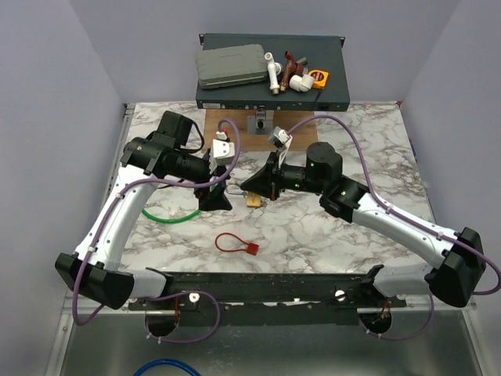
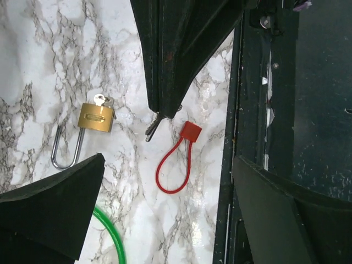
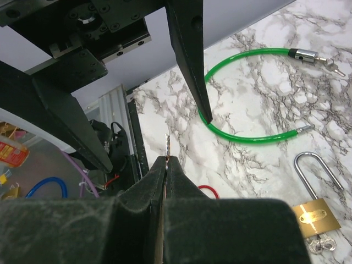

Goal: Unlock with the key
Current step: Pick up the key from the center of the board.

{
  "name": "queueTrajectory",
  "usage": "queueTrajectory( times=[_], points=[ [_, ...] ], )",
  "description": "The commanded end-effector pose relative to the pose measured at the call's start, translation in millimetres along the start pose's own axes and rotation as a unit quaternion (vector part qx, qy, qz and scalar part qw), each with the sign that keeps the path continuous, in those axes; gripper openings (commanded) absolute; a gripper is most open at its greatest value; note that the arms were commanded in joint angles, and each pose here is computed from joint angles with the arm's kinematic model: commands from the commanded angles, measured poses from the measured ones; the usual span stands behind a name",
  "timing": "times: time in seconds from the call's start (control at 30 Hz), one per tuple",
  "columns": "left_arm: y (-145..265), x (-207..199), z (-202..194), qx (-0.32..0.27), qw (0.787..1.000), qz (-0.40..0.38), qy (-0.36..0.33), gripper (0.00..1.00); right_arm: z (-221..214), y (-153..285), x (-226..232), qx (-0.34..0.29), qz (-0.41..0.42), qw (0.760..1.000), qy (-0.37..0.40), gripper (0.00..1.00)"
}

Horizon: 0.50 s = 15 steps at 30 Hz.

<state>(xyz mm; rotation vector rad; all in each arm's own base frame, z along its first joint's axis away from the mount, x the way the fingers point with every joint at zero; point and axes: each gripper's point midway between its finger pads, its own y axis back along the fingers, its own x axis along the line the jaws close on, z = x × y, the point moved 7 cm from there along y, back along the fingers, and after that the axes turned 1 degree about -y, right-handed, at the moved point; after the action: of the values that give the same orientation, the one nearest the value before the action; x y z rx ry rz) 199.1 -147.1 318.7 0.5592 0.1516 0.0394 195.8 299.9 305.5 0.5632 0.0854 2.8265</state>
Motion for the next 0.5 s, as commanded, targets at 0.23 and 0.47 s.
queueTrajectory(
  times=[0.23, 0.47],
  points=[
    [39.6, 2.4, 35.9, -0.192, 0.981, -0.031, 0.012, 0.99, 33.2, 26.5, 13.7, -0.083, 0.038, 0.996, 0.014, 0.01],
    [19.1, -5.4, 25.6, -0.239, 0.962, -0.125, 0.027, 0.98, 71.4, 26.1, 32.8, -0.156, 0.110, 0.981, 0.014, 0.01]
  ],
)
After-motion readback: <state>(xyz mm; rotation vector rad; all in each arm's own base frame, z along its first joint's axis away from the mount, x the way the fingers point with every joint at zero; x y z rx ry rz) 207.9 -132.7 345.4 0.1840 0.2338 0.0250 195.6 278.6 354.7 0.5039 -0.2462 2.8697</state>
